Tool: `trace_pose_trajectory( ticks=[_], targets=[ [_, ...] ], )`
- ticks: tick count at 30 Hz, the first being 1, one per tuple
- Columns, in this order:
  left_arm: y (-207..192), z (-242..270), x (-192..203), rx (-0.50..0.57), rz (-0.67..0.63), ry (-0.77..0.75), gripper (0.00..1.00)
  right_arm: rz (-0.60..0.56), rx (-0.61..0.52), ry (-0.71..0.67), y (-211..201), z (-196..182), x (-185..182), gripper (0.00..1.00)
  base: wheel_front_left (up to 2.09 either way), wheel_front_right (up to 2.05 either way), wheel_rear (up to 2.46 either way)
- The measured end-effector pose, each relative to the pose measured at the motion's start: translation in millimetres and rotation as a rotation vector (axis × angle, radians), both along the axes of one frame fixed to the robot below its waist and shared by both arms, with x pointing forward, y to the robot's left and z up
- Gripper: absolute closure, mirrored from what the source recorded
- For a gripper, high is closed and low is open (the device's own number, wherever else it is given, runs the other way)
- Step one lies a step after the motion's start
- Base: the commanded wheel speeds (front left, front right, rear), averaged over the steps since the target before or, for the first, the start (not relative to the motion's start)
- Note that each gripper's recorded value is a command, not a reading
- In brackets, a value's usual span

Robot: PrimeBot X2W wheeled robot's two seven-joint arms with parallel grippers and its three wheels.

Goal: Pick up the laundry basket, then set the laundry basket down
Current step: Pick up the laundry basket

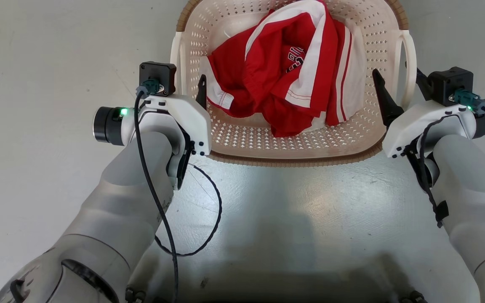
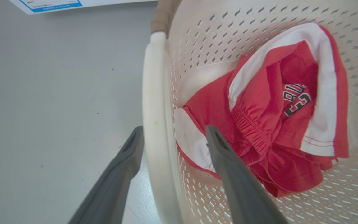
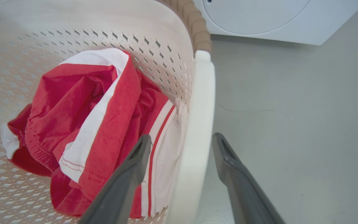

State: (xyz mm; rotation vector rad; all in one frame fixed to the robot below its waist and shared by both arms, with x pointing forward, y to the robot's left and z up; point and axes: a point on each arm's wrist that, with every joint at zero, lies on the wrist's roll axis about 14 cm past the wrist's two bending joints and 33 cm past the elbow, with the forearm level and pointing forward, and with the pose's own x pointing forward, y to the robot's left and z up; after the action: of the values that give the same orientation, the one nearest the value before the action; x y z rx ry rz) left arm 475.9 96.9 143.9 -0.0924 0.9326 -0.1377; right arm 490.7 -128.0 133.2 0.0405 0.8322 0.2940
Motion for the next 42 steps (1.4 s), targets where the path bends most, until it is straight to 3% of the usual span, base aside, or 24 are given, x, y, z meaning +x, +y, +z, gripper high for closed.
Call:
trace_pose_trajectory(
  ticks=[3, 4, 5, 14, 25, 42],
  targets=[
    [-0.7, -1.1, -1.7, 0.001, -0.003, 0.006, 0.04, -0.001, -0.001, 0.000, -0.6, 0.5, -0.2, 0.00, 0.00, 0.00, 0.00],
    [-1.7, -1.4, -2.2, 0.002, -0.011, 0.006, 1.00, -0.002, 0.000, 0.000, -0.6, 0.6, -0.3, 0.78, 0.00, 0.00, 0.00],
    [-2.4, -1.7, -2.7, 0.005, -0.020, 0.007, 1.00, 0.000, 0.001, -0.004, 0.1, 1.2, 0.3, 1.00, 0.00, 0.00, 0.00],
    [-1.8, 11.8, 2.8, 0.015, -0.022, -0.014, 1.00, -0.003, -0.008, -0.012, -2.7, 12.6, 1.7, 1.00, 0.00, 0.00, 0.00],
    [3.0, 40.5, -20.6, 0.035, -0.032, 0.030, 1.00, 0.021, 0.009, 0.019, 14.8, 49.8, -13.7, 1.00, 0.00, 0.00, 0.00],
    [-1.7, 109.2, -79.0, -0.016, -0.031, 0.040, 1.00, -0.002, 0.027, 0.048, 10.3, 128.2, -74.6, 1.00, 0.00, 0.00, 0.00]
  ],
)
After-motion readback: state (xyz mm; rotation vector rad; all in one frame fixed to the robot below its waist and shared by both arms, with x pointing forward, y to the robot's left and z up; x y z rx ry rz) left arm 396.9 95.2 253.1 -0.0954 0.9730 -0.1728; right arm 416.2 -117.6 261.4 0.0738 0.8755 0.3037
